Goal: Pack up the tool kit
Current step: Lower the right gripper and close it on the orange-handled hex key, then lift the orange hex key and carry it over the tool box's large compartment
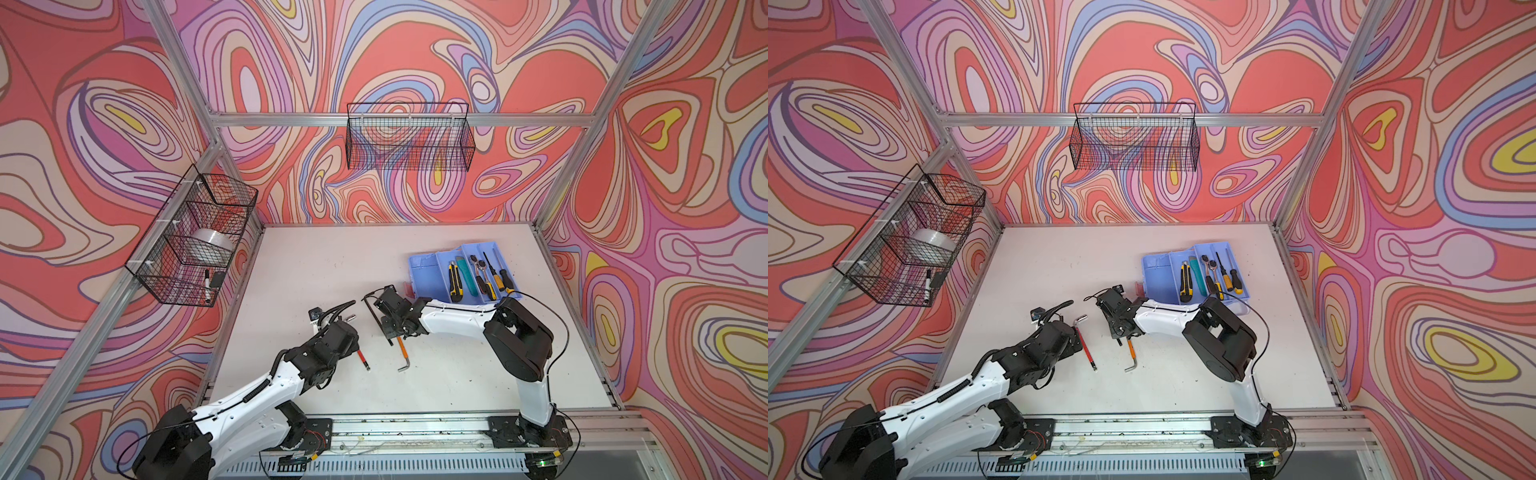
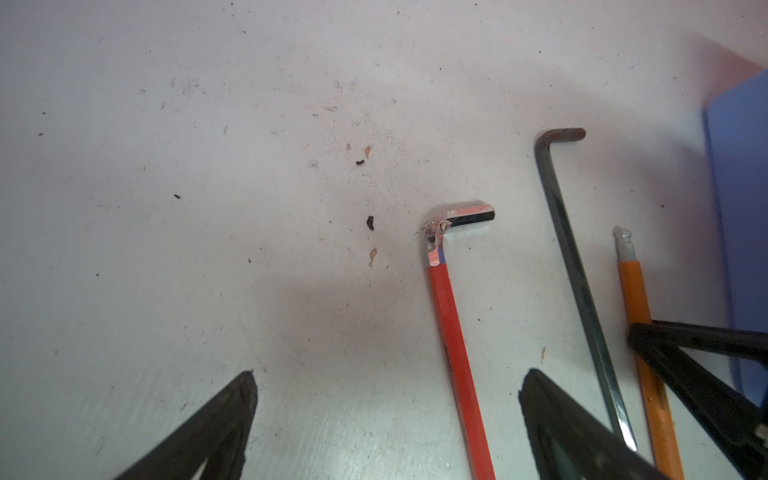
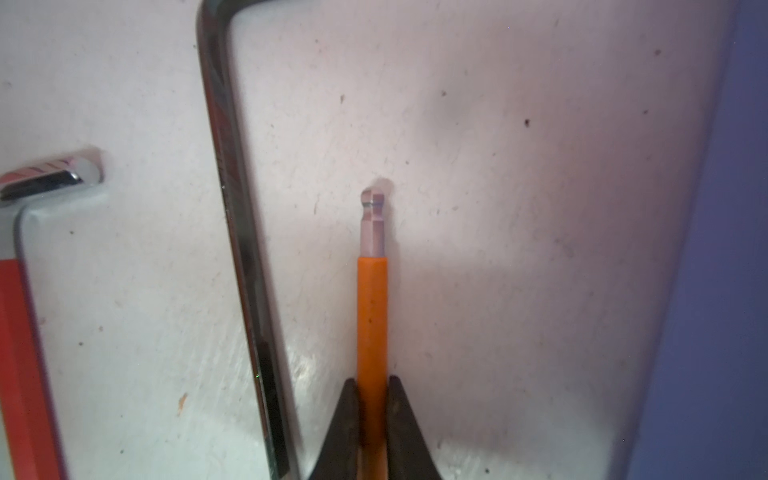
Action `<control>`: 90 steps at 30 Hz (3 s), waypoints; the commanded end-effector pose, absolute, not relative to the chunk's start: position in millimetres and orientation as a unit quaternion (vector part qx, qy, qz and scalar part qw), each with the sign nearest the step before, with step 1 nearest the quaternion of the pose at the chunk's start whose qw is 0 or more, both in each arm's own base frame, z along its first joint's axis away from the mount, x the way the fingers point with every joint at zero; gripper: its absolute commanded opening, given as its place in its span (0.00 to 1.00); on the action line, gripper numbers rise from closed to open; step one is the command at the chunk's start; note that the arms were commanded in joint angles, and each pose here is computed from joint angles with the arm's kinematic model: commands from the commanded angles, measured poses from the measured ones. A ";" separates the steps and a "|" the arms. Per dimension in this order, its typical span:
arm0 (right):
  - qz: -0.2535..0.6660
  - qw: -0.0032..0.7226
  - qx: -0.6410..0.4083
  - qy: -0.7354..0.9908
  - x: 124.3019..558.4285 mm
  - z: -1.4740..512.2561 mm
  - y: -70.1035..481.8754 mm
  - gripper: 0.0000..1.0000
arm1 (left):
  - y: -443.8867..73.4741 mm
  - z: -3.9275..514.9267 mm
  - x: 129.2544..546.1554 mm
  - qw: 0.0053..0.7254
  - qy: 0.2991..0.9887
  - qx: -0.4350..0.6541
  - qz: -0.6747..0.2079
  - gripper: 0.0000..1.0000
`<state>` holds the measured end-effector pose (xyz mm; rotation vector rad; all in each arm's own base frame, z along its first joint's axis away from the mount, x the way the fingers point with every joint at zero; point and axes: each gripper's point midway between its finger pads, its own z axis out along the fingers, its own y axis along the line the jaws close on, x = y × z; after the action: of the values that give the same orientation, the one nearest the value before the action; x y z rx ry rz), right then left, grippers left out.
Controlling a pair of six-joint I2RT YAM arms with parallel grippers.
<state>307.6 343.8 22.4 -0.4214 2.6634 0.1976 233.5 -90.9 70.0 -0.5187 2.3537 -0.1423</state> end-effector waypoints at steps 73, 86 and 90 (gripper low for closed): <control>0.102 0.338 -0.134 0.926 360.8 146.5 275.1 0.00 | -101.5 55.1 229.5 0.315 0.933 -0.167 -0.044 1.00; 0.073 0.335 -0.127 0.931 412.4 141.5 234.8 0.00 | -108.3 53.0 231.5 0.305 0.937 -0.160 -0.049 1.00; 0.053 0.320 -0.128 0.937 428.4 123.0 226.1 0.00 | -108.7 52.8 231.1 0.305 0.938 -0.159 -0.049 1.00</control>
<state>416.5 230.4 131.6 -0.3077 2.4552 0.1759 226.2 -103.7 45.7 -0.4271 2.4972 -0.1160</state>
